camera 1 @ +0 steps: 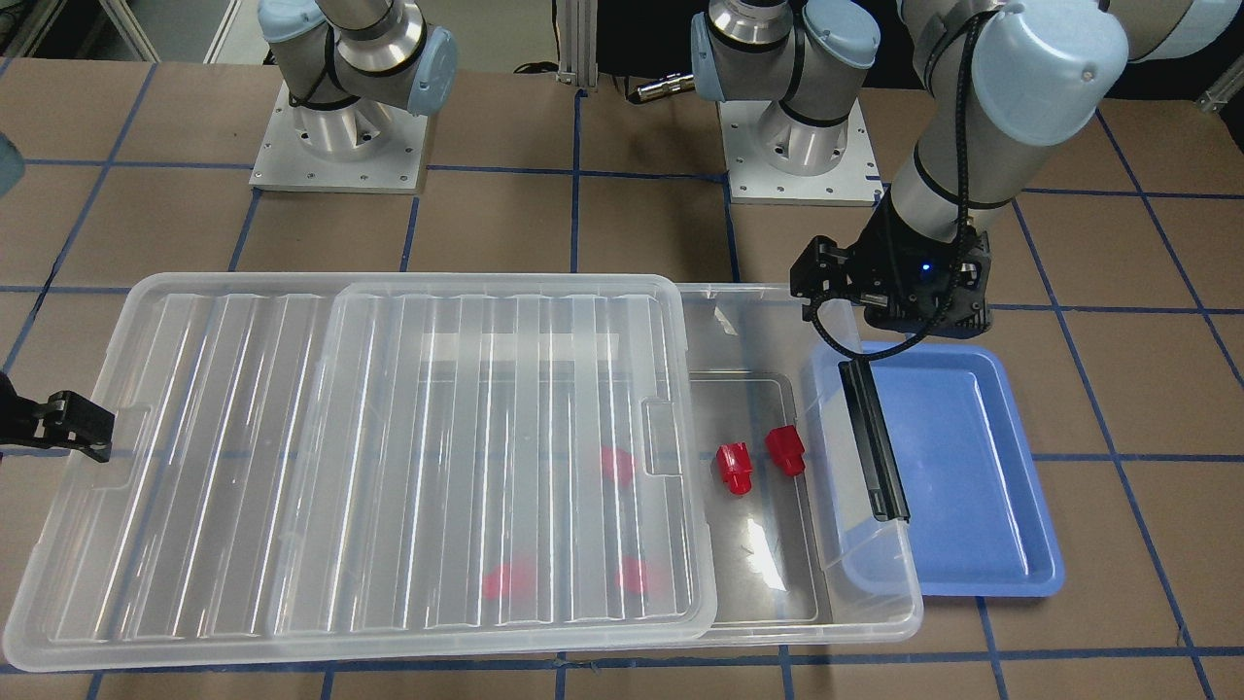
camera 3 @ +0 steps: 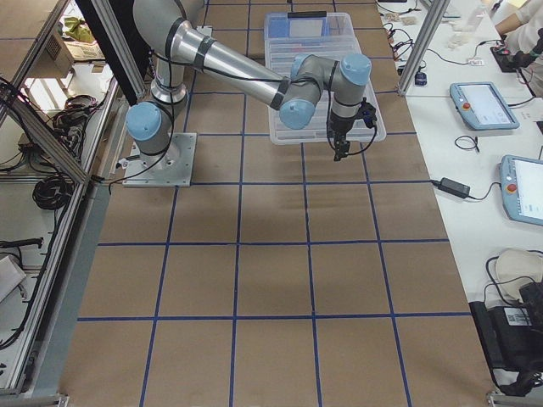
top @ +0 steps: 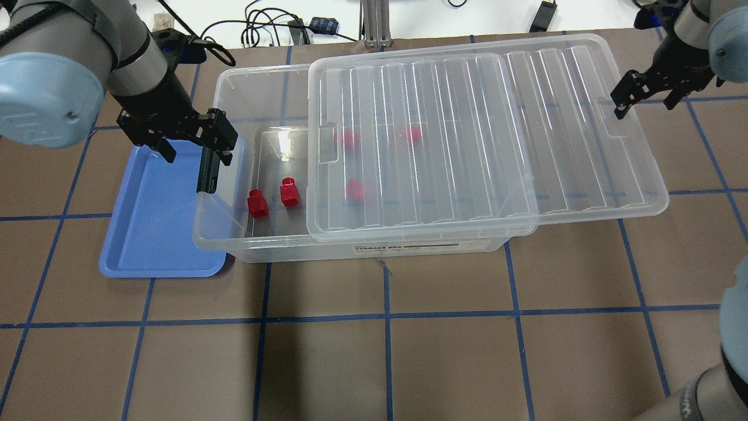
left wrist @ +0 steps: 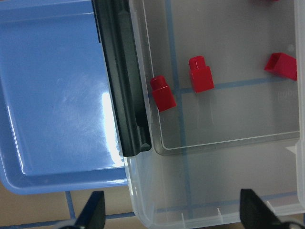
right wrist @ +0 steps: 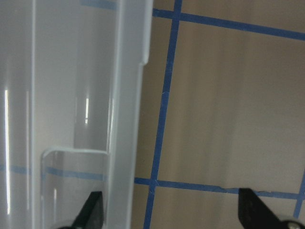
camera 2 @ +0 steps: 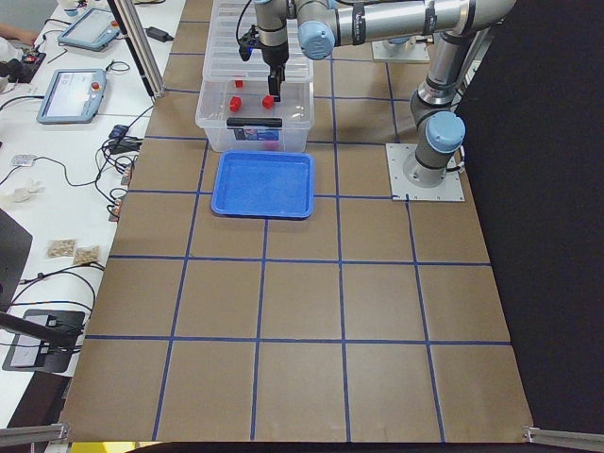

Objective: Place red block in blue tray from box

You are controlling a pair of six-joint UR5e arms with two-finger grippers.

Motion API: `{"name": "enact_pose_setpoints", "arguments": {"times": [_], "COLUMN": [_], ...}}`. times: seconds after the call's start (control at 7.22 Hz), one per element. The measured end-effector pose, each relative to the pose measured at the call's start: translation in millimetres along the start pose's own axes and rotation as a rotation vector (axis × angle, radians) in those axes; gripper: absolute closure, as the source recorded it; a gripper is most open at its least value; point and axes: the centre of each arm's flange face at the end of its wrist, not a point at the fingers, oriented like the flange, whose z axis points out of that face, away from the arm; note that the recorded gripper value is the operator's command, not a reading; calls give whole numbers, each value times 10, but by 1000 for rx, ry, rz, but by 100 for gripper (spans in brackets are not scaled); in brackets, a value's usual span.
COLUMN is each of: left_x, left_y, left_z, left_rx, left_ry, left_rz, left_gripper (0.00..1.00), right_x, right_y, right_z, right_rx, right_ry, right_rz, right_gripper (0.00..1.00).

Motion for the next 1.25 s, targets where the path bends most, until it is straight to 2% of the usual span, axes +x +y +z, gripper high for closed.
{"name": "enact_pose_setpoints", "arguments": {"times": [0.42, 0.55, 0.83, 1.25], "left_x": [312, 337, 393, 506], "left_y": [-229, -293, -379, -470], "left_z": [313, 474, 801, 1134], "left_rx": [30, 36, 59, 41], "left_ry": [-8, -8, -9, -8], "left_rz": [-3, -10, -10, 1], "left_gripper": [0, 13, 13, 13], "right_x": [130, 216, 371, 469], "right_y": [18, 43, 88, 115], "right_z": [-36, -43, -56, -68], "right_rx": [1, 3, 9, 16], "right_ry": [53, 59, 66, 73], "right_rz": [-2, 11, 24, 9], "right_gripper": [0, 0, 0, 0]}}
